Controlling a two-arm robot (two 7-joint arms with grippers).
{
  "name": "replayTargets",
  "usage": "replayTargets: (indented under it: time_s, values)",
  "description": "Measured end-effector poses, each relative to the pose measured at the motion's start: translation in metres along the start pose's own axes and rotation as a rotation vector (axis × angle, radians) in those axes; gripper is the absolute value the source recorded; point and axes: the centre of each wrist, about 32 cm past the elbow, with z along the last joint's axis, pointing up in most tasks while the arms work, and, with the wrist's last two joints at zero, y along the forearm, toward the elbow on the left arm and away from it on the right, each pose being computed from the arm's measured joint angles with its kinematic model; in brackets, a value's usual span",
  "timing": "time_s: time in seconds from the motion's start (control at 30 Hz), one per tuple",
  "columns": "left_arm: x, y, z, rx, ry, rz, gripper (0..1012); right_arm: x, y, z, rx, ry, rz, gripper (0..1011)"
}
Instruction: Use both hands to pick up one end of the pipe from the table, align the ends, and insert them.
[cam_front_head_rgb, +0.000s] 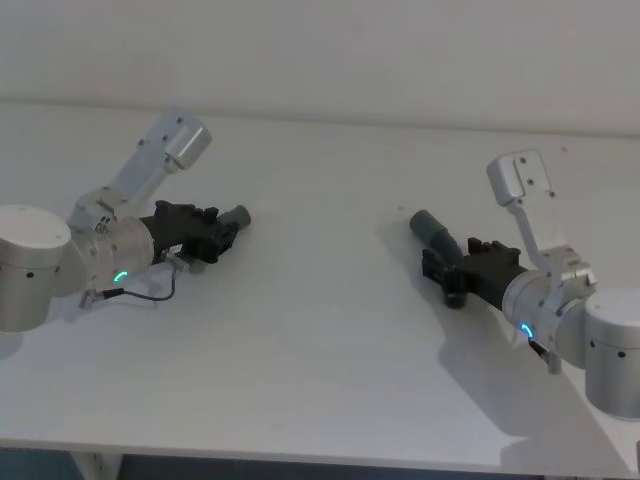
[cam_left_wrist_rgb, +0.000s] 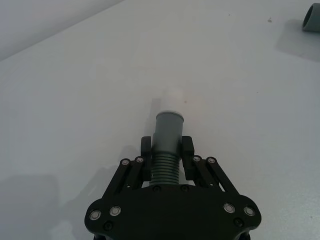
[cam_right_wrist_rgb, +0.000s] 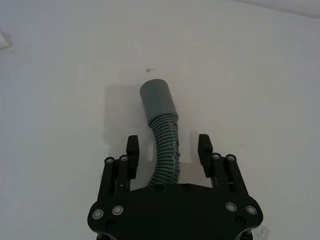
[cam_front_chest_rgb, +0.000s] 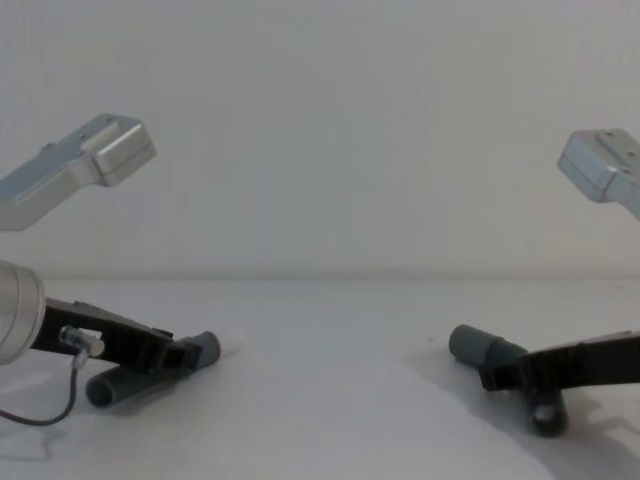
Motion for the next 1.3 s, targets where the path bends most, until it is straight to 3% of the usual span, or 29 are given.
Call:
replayTargets:
  time_s: [0.2, 0.4, 0.57, 1.0, 1.23, 1.3]
  values:
    - [0.0000, 0.0000, 0.0000, 0.000, 0.000, 0.000, 341, 0.000, 0.000, 0.000, -0.002, 0.000, 0.000, 582]
    - [0.0000, 0.0000, 0.0000, 0.000, 0.000, 0.000, 340, 0.000, 0.001, 0.000, -0.003, 0.000, 0.000, 335]
    - [0.0000, 0.0000, 0.0000, 0.000, 0.000, 0.000, 340, 0.000, 0.001, 0.000, -0.003, 0.000, 0.000, 216]
    - [-0.0010, -0.0006, 0.0023, -0.006, -0.011, 0.002, 340, 0.000, 0.001, -0.001, 0.021, -0.007, 0.001, 176]
    - [-0.0031, 0.0006, 0.0135, -0.054, -0.065, 0.011, 340, 0.002, 0.000, -0.003, 0.083, -0.035, 0.006, 174]
    - [-0.0031, 0.0006, 0.0135, -0.054, -0.065, 0.011, 340, 0.003, -0.001, -0.003, 0.091, -0.040, 0.007, 174]
